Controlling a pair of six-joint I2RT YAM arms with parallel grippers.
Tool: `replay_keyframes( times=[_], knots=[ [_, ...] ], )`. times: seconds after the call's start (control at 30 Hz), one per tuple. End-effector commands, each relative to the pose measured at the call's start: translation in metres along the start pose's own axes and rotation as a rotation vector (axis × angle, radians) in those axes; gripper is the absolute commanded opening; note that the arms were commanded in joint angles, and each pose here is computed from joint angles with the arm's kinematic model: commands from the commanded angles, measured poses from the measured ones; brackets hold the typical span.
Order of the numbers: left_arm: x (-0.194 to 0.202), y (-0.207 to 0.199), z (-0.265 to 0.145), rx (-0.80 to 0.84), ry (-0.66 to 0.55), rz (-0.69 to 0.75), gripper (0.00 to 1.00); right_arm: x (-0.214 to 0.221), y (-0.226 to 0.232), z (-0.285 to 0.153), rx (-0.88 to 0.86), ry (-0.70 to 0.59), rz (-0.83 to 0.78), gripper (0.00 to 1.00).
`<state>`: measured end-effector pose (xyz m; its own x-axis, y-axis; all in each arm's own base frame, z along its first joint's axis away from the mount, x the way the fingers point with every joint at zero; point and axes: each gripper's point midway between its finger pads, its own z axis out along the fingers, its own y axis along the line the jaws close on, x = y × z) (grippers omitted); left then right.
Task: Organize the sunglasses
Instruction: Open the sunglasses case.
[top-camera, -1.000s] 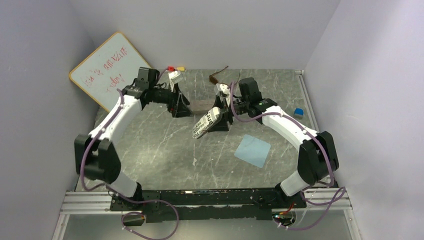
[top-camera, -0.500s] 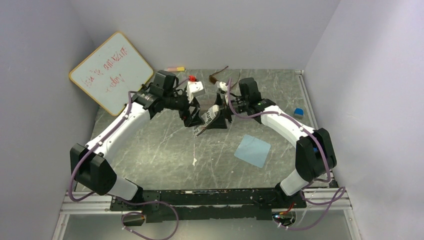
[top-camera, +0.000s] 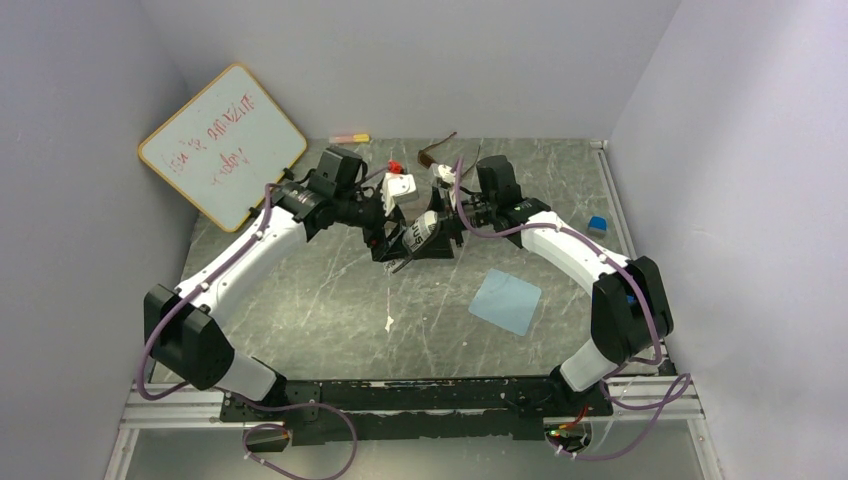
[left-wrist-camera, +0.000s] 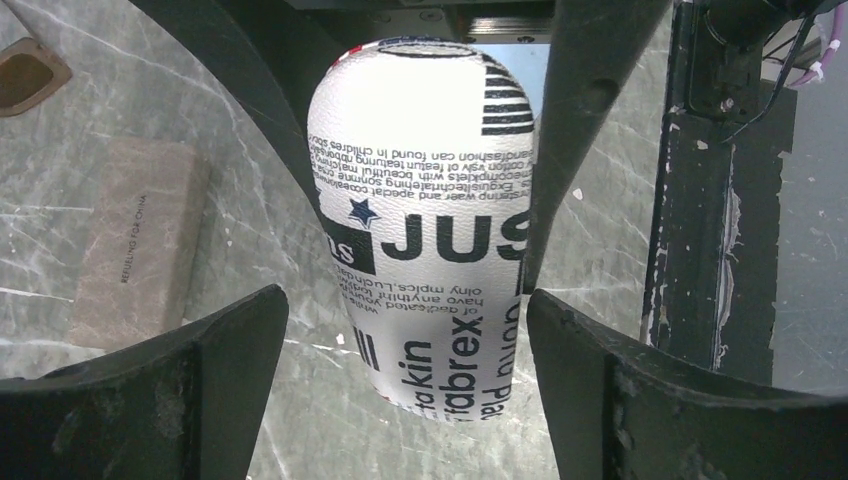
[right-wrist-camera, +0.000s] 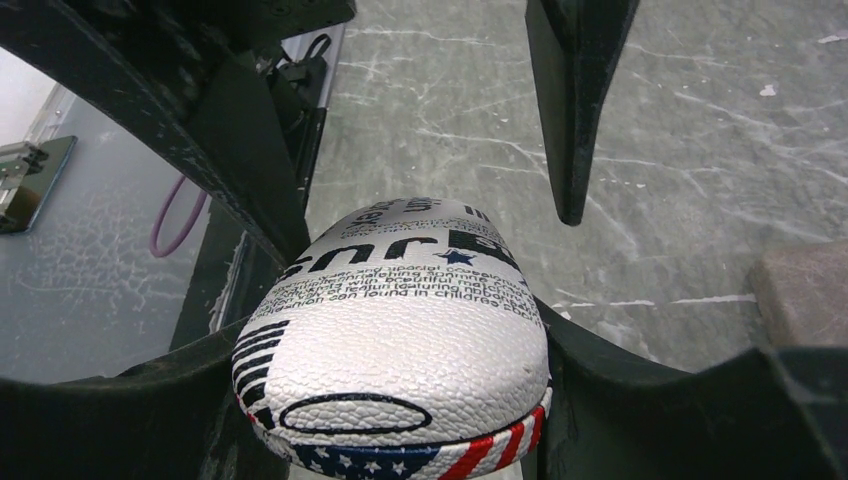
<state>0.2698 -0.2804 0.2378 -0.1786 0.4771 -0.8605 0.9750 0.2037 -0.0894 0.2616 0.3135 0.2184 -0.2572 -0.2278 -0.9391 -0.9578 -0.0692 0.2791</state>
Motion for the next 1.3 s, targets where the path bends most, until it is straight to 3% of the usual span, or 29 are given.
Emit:
replay_keyframes(
  times=[0.0,0.27,0.33,0.47,0.57,0.87,1.27],
  knots=[
    [0.011,-0.005,0.007,0.042,0.019,-0.002,0.92,-0.023,0.018,-0.004,-0.062,-0.052,-0.117,0.00],
    [0.014,-0.007,0.011,0.059,0.029,-0.011,0.81,-0.025,0.023,-0.005,-0.084,-0.057,-0.122,0.00],
    [0.015,-0.008,0.011,0.065,0.029,-0.015,0.73,-0.025,0.025,-0.005,-0.094,-0.056,-0.127,0.00],
    [0.014,-0.012,0.014,0.101,0.022,-0.038,0.45,-0.022,0.027,-0.007,-0.097,-0.040,-0.168,0.00],
    [0.013,-0.012,0.013,0.134,0.013,-0.072,0.35,-0.018,0.033,-0.009,-0.121,-0.026,-0.215,0.00],
    [0.017,0.013,-0.009,0.272,-0.112,-0.294,0.34,-0.020,0.049,-0.014,-0.170,-0.027,-0.307,0.00],
    [0.022,0.026,-0.018,0.353,-0.183,-0.422,0.39,-0.018,0.062,-0.018,-0.215,-0.030,-0.363,0.00]
  ],
)
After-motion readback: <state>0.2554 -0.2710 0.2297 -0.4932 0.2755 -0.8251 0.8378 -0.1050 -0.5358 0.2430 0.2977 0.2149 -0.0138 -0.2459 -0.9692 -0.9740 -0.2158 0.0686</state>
